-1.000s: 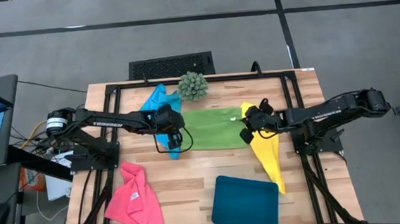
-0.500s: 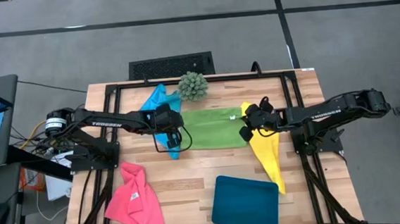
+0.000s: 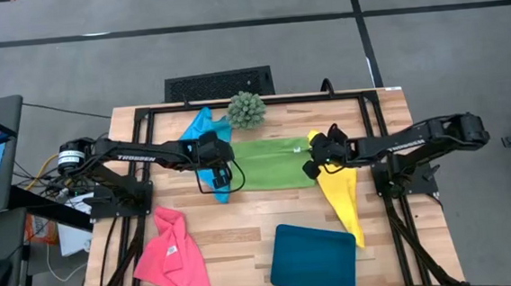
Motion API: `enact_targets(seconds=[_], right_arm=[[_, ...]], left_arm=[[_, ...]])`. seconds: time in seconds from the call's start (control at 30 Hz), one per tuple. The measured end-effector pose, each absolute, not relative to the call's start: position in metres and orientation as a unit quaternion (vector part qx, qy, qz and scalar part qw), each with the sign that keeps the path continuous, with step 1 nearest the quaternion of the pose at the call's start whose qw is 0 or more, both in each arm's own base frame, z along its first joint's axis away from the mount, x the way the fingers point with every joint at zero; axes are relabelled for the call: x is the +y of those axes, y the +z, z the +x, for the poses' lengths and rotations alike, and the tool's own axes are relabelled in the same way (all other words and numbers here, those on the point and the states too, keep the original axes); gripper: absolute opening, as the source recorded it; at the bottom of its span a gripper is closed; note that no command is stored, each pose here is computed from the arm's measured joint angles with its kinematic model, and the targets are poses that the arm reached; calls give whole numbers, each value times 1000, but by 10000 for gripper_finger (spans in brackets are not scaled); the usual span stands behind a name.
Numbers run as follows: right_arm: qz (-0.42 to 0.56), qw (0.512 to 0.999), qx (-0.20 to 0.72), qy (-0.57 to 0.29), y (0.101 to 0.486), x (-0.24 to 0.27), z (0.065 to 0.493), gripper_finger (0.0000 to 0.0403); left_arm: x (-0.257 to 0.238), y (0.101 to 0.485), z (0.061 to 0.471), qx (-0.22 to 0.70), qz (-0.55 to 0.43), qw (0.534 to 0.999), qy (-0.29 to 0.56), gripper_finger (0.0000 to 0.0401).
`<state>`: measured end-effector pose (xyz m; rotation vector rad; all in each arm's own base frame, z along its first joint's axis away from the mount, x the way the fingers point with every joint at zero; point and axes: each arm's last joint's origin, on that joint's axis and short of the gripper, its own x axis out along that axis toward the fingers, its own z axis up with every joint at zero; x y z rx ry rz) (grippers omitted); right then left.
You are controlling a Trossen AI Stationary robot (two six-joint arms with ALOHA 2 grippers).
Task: Fold microfiber towels
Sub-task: Fold the green microfiber cloth
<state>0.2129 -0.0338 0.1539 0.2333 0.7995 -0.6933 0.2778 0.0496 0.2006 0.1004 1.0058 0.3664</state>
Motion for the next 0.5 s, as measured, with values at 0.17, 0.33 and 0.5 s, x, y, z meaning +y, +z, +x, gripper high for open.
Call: enact_targets(seconds=[0.17, 0.33, 0.5], right_arm=[[109, 846, 397, -338, 142, -38, 218, 44], [100, 841, 409, -340, 134, -42, 221, 44], [94, 841, 411, -340, 129, -44, 224, 44]], left_arm=[[54, 201, 277, 478, 44, 859, 179, 0], [57, 201, 277, 478, 41, 858, 185, 0], [59, 200, 276, 479, 39, 857, 187, 0]])
